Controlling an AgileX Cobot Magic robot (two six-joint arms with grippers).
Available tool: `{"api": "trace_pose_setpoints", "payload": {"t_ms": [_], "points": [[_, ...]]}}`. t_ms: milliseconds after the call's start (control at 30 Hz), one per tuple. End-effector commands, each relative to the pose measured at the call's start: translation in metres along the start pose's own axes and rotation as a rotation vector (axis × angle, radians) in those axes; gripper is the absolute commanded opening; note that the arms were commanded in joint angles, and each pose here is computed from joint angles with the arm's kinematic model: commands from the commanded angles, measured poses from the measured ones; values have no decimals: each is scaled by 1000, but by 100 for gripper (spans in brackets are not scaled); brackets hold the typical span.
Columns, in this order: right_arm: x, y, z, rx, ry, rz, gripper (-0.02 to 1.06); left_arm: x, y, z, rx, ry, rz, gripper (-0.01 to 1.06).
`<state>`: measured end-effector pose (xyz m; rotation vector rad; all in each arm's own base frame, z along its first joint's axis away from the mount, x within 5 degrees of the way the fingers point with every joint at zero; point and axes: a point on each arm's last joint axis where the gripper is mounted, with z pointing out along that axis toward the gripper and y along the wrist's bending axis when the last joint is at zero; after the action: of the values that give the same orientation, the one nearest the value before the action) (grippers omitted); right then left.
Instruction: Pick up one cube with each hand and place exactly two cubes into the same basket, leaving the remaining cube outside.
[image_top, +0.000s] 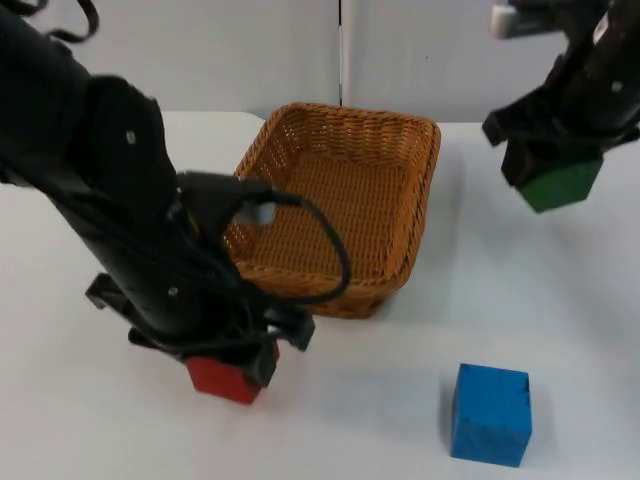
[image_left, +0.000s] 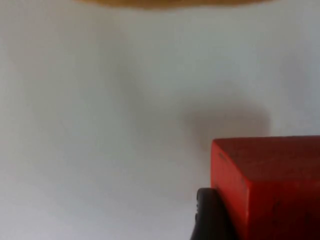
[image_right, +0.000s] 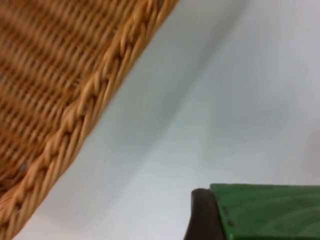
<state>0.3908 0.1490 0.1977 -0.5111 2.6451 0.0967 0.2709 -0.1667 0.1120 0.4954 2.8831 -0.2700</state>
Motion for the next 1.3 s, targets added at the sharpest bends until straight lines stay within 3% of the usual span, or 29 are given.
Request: {"api": "trace_pose_setpoints", "payload": {"t_ms": [0, 400, 633, 1267], "points": [[-4, 2, -24, 6, -35, -20, 0, -2, -4, -15, 13, -35, -3, 0], [-9, 1, -102, 10, -161, -19, 0, -3, -10, -80, 27, -170, -7, 0], [-8, 0, -117, 10, -191, -19, 0, -2, -11, -106, 27, -244, 7, 0], [-9, 0, -116, 10, -200, -19, 0, 1, -10, -109, 24, -223, 11, 0]]}}
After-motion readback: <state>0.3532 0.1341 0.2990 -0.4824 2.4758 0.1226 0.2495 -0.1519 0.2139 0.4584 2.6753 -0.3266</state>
